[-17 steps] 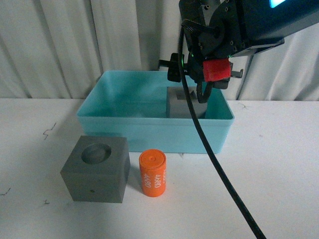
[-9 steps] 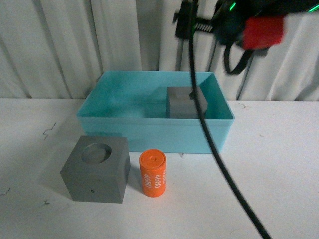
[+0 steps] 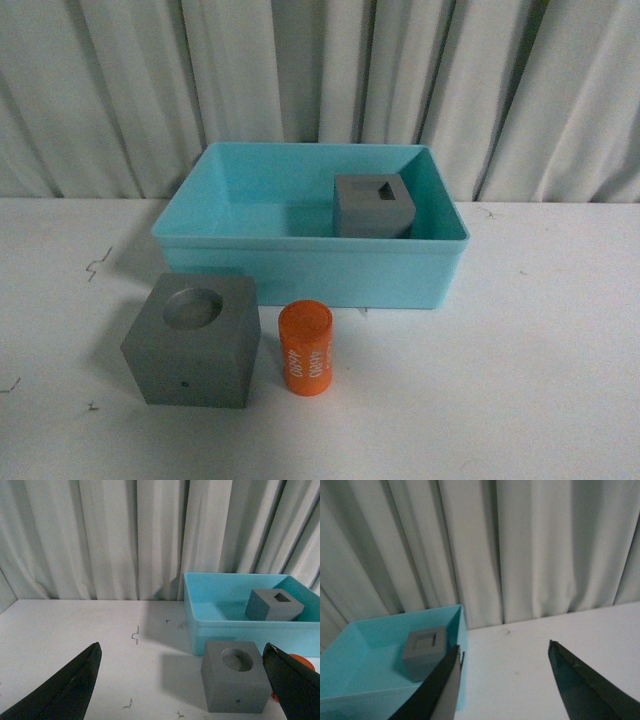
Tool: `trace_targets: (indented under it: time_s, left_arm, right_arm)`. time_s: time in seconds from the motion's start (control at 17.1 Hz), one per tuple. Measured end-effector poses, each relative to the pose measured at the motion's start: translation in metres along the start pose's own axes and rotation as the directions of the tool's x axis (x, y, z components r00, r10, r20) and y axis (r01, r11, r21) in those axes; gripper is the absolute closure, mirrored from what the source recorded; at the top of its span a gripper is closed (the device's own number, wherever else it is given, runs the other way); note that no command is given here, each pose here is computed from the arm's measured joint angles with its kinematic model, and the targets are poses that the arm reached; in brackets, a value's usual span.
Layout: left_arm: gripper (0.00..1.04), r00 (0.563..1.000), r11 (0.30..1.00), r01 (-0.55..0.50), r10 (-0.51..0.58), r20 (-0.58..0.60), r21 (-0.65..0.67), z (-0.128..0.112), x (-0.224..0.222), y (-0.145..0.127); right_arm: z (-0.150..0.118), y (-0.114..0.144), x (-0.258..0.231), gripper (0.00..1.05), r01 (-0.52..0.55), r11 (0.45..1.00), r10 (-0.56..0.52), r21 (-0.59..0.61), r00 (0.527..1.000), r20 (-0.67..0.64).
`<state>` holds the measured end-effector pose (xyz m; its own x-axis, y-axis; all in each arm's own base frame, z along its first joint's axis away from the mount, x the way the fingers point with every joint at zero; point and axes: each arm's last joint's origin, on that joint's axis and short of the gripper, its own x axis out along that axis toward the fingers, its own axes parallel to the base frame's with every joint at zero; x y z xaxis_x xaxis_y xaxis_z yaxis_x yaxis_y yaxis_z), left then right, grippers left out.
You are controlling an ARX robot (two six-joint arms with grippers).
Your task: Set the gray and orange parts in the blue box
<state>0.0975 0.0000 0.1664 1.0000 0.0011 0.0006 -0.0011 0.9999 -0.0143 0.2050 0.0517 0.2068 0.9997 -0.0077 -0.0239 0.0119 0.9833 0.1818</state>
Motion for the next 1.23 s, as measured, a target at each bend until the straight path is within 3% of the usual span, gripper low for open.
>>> trace_targets:
  time_s: [0.12, 0.29, 0.7, 1.23]
  left_arm:
    - [0.07, 1.000, 1.000, 0.001, -0.001, 0.000, 0.000, 0.000, 0.000, 0.000]
    - [0.07, 1.000, 1.000, 0.001, -0.001, 0.000, 0.000, 0.000, 0.000, 0.000]
    - [0.07, 1.000, 1.000, 0.000, 0.000, 0.000, 0.000, 0.000, 0.000, 0.000]
    - [0.07, 1.000, 1.000, 0.001, -0.001, 0.000, 0.000, 0.000, 0.000, 0.000]
  right_arm:
    - [-0.006, -0.016, -0.017, 0.68, -0.002, 0.992, 0.006, -0.122, 1.000, 0.031]
    - [-0.016, -0.032, -0.035, 1.04, -0.005, 0.986, 0.007, -0.165, 1.000, 0.014]
    - [-0.025, -0.059, -0.064, 1.03, 0.017, 0.985, -0.009, -0.174, 0.999, 0.046]
    - [-0.029, -0.059, -0.078, 1.03, -0.008, 0.984, 0.013, -0.176, 1.000, 0.029]
